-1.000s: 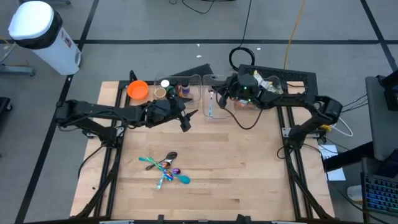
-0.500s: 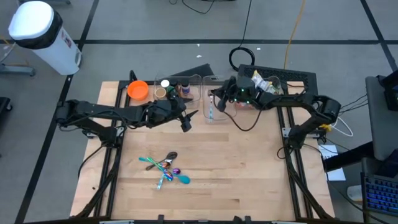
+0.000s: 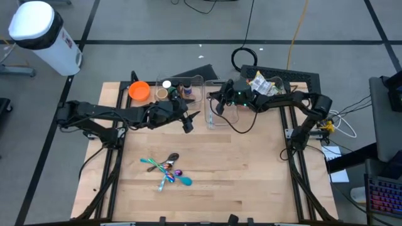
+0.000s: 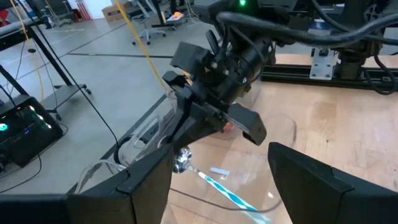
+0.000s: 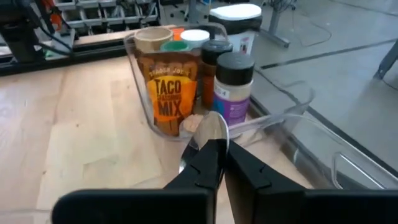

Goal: Pick & Place Food Item
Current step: Put the right blue pattern spoon into the center transparent bin, then put the blue pattern spoon into the center transparent bin

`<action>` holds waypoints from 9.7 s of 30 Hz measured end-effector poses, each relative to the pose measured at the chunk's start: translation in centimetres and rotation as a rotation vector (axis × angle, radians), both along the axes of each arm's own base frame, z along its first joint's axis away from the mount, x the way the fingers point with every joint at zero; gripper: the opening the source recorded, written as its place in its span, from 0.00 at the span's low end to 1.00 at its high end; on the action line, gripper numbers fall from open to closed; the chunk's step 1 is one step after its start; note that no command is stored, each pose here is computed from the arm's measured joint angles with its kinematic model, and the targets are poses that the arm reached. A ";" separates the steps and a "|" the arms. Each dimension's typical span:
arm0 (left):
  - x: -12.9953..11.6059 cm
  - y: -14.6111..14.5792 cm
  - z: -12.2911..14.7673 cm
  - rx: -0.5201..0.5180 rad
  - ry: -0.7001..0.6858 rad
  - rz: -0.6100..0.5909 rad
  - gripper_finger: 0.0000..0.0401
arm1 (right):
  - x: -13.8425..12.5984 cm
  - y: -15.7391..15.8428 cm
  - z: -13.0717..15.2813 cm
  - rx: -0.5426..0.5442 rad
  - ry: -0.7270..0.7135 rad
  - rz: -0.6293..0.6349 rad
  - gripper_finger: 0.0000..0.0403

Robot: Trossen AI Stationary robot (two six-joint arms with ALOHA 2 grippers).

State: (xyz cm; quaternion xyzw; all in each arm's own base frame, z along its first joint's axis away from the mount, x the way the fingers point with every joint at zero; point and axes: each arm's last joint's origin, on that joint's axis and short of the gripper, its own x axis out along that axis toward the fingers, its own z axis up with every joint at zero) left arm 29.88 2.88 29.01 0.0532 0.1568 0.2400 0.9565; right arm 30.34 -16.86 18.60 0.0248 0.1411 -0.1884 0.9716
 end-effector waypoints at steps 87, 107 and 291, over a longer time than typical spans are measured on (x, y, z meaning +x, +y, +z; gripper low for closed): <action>-5.2 -17.9 -13.7 -1.223 1.028 0.203 0.06 | -9.7 20.6 5.2 0.024 -0.357 0.438 0.53; -5.4 -15.5 -8.7 -1.267 0.836 0.057 0.06 | -9.7 20.6 5.1 0.024 -0.354 0.438 0.53; -3.2 -4.7 0.3 -0.035 0.164 -0.082 0.53 | -6.4 3.3 4.9 0.005 0.048 0.071 0.00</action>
